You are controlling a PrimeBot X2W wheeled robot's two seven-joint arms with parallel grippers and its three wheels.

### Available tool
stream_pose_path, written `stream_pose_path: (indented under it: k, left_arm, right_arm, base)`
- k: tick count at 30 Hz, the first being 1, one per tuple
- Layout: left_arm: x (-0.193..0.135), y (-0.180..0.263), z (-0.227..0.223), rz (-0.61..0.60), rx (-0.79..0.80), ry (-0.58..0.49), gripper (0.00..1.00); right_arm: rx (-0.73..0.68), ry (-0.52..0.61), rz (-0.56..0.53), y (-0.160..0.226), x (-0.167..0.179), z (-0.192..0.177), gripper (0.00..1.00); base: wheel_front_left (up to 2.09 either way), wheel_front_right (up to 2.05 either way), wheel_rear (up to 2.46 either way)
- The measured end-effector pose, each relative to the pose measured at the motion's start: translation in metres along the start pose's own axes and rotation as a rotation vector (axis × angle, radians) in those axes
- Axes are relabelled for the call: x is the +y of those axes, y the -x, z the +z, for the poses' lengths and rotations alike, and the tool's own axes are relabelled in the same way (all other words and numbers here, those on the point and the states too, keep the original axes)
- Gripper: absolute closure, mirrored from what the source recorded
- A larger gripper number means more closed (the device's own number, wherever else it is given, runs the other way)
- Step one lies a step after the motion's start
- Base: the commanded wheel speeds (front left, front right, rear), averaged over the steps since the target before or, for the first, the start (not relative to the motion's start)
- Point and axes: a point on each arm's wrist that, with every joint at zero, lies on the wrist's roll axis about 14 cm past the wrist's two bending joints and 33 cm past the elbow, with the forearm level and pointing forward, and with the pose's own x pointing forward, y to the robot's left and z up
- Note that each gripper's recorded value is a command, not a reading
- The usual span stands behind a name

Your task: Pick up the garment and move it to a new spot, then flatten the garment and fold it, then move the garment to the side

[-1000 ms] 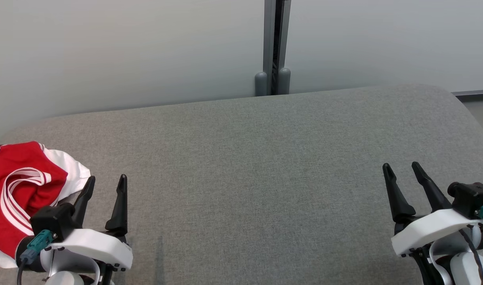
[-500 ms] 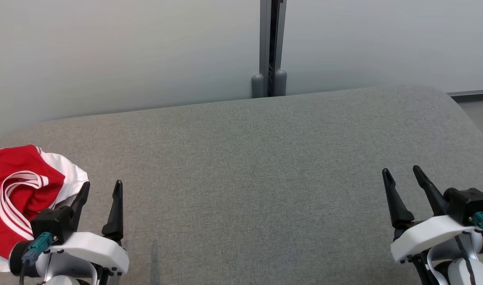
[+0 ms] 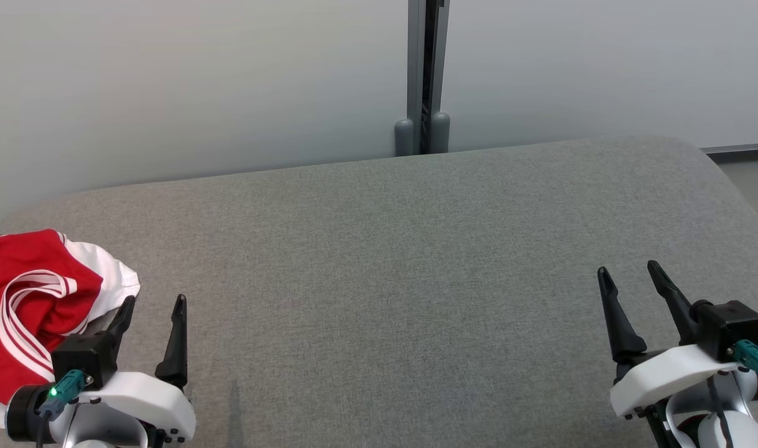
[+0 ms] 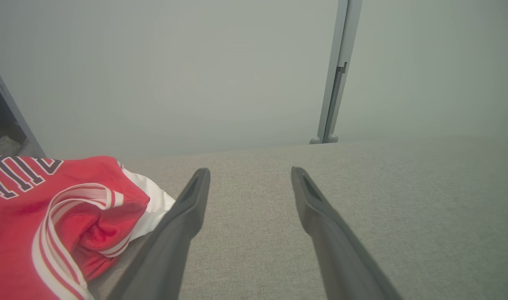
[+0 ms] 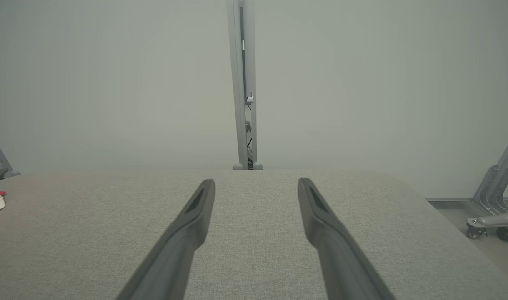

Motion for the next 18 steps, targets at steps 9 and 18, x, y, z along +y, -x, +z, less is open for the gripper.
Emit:
stream_pose_path:
  k: [9, 18]
  left_arm:
    - [0.0005, -0.0003, -0.0011, 0.000, 0.010, -0.025, 0.00]
    - [0.0053, 0.0028, -0.0013, 0.012, 0.011, -0.016, 0.00]
  right_arm:
    - [-0.008, 0.016, -0.003, 0.0012, 0.0005, 0.0015, 0.00]
    - [0.000, -0.003, -0.010, 0.0019, -0.0004, -0.0015, 0.00]
  base:
    - [0.00, 0.00, 0.00]
    - [0.00, 0.00, 0.00]
